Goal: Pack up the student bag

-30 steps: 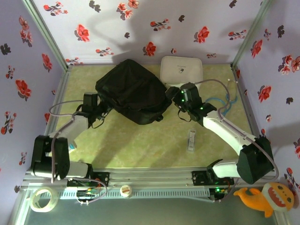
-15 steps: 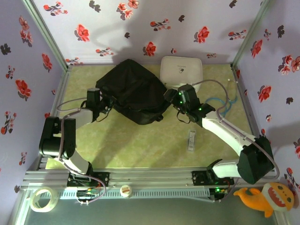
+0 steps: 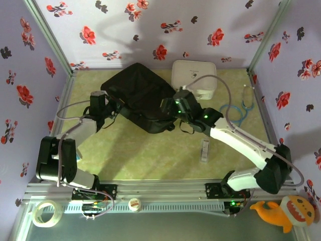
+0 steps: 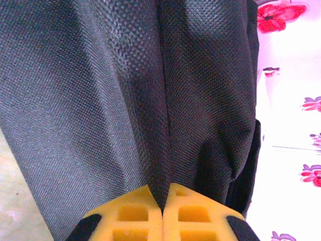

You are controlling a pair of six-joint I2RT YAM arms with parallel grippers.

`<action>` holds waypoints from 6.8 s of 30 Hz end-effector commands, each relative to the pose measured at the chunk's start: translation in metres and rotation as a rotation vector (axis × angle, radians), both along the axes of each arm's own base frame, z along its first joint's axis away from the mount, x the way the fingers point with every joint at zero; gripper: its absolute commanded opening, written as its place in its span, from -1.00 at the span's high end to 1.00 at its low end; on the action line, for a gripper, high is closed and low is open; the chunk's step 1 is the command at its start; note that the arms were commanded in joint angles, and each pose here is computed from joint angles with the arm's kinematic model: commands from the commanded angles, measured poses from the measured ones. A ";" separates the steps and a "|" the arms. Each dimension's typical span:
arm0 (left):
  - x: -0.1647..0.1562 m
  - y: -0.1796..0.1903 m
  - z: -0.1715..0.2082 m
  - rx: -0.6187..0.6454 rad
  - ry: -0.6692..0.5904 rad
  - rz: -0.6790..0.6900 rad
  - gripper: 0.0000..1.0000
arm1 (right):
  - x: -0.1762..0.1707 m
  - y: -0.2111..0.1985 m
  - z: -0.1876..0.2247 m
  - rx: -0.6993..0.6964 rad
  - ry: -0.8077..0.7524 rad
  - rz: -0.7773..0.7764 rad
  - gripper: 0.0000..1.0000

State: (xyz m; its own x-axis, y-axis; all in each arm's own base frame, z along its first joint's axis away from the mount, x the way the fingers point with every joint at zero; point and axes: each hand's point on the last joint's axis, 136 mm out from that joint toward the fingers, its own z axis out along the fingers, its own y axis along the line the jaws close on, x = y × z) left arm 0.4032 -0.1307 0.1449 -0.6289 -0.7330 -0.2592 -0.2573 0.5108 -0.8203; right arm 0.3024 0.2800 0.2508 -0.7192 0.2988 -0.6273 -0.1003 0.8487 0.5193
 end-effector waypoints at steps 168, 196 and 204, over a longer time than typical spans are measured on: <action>-0.005 0.031 0.020 0.047 -0.063 0.041 1.00 | -0.028 0.106 -0.140 -0.356 0.133 0.427 0.40; 0.001 0.037 0.018 0.074 -0.056 0.048 1.00 | -0.049 0.032 -0.153 -0.411 0.163 0.262 0.99; 0.000 0.041 0.014 0.096 -0.046 0.056 1.00 | -0.048 0.018 -0.141 -0.380 0.141 0.185 0.95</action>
State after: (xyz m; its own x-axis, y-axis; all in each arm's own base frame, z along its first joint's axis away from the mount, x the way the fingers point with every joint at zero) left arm 0.3800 -0.1152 0.1336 -0.6717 -0.7025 -0.2353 -0.2849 0.5381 -0.7933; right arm 0.2578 0.3367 0.1144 -0.8105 -0.1063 -0.5760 -0.3166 0.9068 0.2782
